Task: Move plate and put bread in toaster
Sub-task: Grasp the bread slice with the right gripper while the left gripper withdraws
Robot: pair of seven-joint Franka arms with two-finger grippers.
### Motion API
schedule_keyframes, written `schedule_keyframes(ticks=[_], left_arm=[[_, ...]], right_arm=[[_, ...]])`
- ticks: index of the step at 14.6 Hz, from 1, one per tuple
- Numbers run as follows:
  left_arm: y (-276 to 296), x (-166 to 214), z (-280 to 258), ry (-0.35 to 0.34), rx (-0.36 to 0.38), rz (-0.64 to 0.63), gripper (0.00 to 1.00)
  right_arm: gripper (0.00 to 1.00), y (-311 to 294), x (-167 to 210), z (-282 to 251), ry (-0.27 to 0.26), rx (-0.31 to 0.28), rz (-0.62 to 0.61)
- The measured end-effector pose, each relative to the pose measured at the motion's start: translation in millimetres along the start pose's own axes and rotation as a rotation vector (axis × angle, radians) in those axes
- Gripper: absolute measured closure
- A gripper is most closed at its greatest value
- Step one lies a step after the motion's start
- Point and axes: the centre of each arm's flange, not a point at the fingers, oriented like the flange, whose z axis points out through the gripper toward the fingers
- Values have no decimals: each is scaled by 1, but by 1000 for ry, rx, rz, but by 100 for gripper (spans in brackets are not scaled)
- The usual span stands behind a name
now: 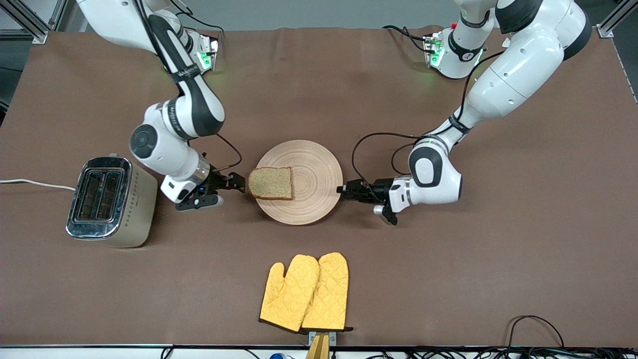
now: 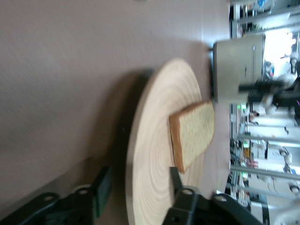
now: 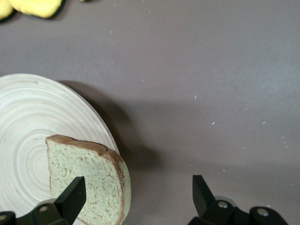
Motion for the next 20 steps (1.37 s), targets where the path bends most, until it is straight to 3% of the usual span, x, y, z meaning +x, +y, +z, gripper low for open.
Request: schedule_keyframes(ticks=[3, 4, 7, 10, 14, 16, 17, 18, 20], left_arm=[[9, 37, -64, 120, 23, -69, 5], [14, 48, -89, 160, 32, -84, 0], [35, 79, -159, 242, 108, -116, 0], [70, 100, -223, 286, 241, -148, 0], [108, 110, -260, 233, 400, -162, 0], [109, 111, -265, 212, 507, -156, 0], [103, 108, -267, 187, 552, -159, 0], [97, 106, -272, 156, 577, -170, 0], [92, 105, -294, 99, 593, -201, 0]], right_arm=[[1, -4, -8, 18, -31, -2, 1], [2, -3, -11, 25, -44, -6, 1], [4, -2, -18, 49, -86, -17, 14], [10, -7, -26, 58, -141, -19, 81], [15, -12, -26, 57, -157, -8, 120], [21, -14, -27, 56, -176, 19, 150], [28, -16, -25, 54, -190, 33, 159], [35, -19, -22, 50, -202, 44, 164], [39, -22, -18, 44, -206, 55, 165]])
